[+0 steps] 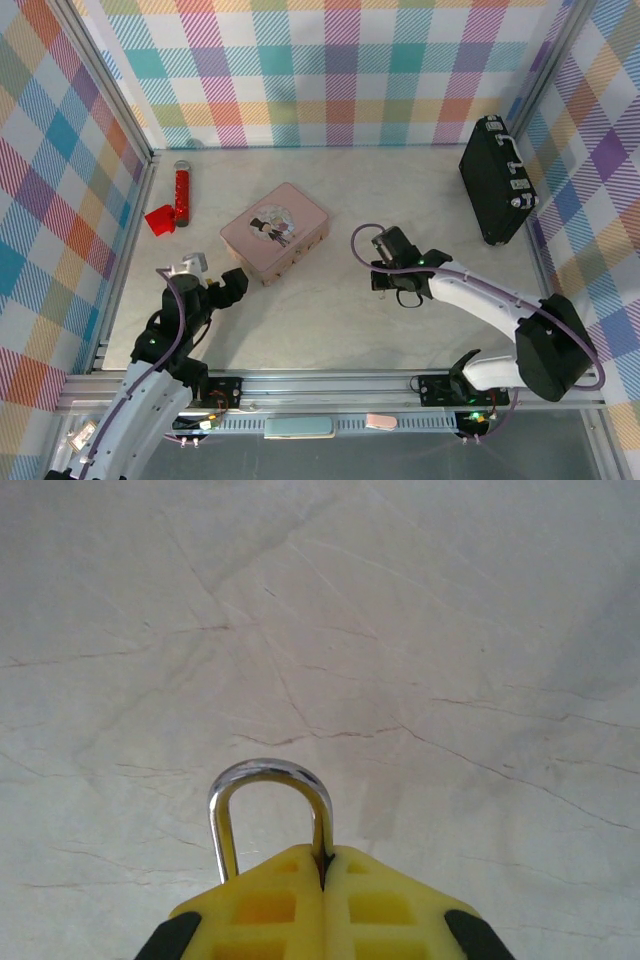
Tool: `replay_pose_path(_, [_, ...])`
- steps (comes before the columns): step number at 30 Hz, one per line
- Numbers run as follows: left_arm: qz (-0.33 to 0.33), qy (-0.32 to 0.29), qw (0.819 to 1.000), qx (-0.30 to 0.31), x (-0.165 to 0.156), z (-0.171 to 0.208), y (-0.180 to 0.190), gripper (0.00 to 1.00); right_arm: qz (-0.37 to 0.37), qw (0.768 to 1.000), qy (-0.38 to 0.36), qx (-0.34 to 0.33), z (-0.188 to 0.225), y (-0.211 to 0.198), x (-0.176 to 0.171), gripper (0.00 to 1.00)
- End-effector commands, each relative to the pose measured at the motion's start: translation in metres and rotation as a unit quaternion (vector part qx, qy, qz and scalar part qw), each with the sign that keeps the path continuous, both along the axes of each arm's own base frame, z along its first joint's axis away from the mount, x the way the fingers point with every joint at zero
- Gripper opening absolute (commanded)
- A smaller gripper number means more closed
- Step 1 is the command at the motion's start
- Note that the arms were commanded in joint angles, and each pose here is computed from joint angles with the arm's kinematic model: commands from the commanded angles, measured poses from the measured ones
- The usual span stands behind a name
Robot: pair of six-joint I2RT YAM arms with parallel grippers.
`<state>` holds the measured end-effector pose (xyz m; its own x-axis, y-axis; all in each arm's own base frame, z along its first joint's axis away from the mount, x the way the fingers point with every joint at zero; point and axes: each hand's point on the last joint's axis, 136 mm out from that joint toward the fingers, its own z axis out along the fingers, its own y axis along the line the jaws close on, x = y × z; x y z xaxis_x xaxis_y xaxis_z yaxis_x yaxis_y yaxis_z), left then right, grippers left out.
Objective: Unlock a padlock with a key
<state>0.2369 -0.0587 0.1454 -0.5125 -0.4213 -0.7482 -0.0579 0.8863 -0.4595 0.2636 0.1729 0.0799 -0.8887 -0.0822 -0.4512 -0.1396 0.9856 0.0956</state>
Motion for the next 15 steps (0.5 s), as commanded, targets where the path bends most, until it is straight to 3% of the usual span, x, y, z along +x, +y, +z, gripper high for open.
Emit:
replay_pose_path(1, [0.010, -0.004, 1.000, 0.008, 0.001, -0.002, 0.005, 0.92, -0.017, 1.000, 0.003, -0.022, 0.005, -0.007, 0.009, 0.00])
replay_pose_path(15, [0.004, -0.004, 1.000, 0.005, 0.002, -0.006, 0.003, 0.93, -0.038, 0.998, 0.054, -0.019, -0.016, -0.004, 0.027, 0.00])
